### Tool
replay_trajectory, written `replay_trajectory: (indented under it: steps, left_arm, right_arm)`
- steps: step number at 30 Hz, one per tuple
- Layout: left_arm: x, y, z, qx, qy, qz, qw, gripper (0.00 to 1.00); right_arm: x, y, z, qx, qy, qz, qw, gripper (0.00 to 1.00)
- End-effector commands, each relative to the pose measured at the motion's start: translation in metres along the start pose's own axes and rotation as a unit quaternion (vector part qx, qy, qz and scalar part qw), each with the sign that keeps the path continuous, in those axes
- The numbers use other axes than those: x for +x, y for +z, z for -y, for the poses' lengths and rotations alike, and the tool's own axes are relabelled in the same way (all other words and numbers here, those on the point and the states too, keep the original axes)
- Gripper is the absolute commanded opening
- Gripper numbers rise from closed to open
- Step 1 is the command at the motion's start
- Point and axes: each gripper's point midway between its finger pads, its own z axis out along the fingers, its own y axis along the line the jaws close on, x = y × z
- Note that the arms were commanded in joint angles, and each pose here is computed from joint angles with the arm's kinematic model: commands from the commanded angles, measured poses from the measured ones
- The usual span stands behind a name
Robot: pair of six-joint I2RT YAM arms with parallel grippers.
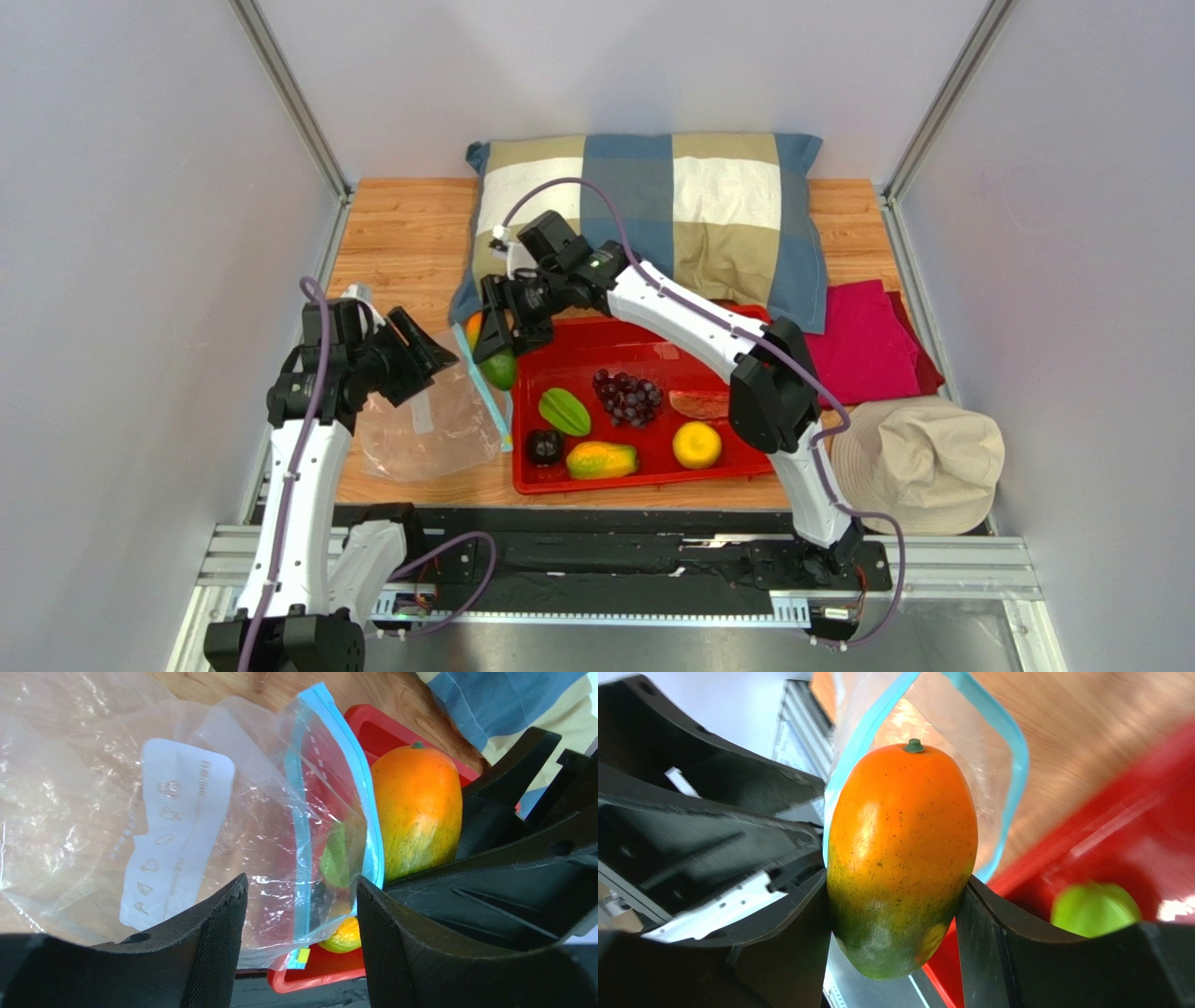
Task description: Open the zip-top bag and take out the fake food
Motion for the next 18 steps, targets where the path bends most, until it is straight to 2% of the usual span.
replay_trajectory:
  steps: [1,5,7,10,13,14,18]
  left_arm:
    - [-0.005,0.018,0.003,0.01,-0.018,-0.008,1.0,0.63]
    - [0.0,0.06,-0.037,-0.066,-0.037,-0.035,0.997,0.63]
    - [-0.006,0.072,-0.053,-0.1,-0.024,-0.027,0.994,0.63]
    - [-0.024,0.076,-0.072,-0.16,-0.001,-0.019,0.987,0.62]
    - [-0.051,0.061,-0.065,-0.187,0.021,0.007,0.982,0.6]
    - [-0.064,0.051,-0.048,-0.17,0.027,0.028,0.985,0.6]
    - [-0.067,0.02,-0.013,-0.14,0.042,0.063,0.987,0.59]
  right_arm:
    - [-0.015,-0.051,-0.004,0.029,-0.029,0.042,0.998,0.0]
    - [-0.01,-0.094,0.024,0.106,-0.044,0.046,0.992,0.0]
    - [-0.005,-0.115,0.031,0.138,-0.071,0.05,0.987,0.01]
    - [0.023,-0.122,0.054,0.175,-0.065,0.017,0.982,0.05]
    - [0.048,-0.114,0.07,0.174,-0.043,-0.008,0.984,0.08]
    - [0.049,-0.109,0.072,0.168,-0.044,-0.009,0.985,0.09]
    - [0.052,-0.086,0.094,0.17,-0.046,-0.026,0.984,0.12]
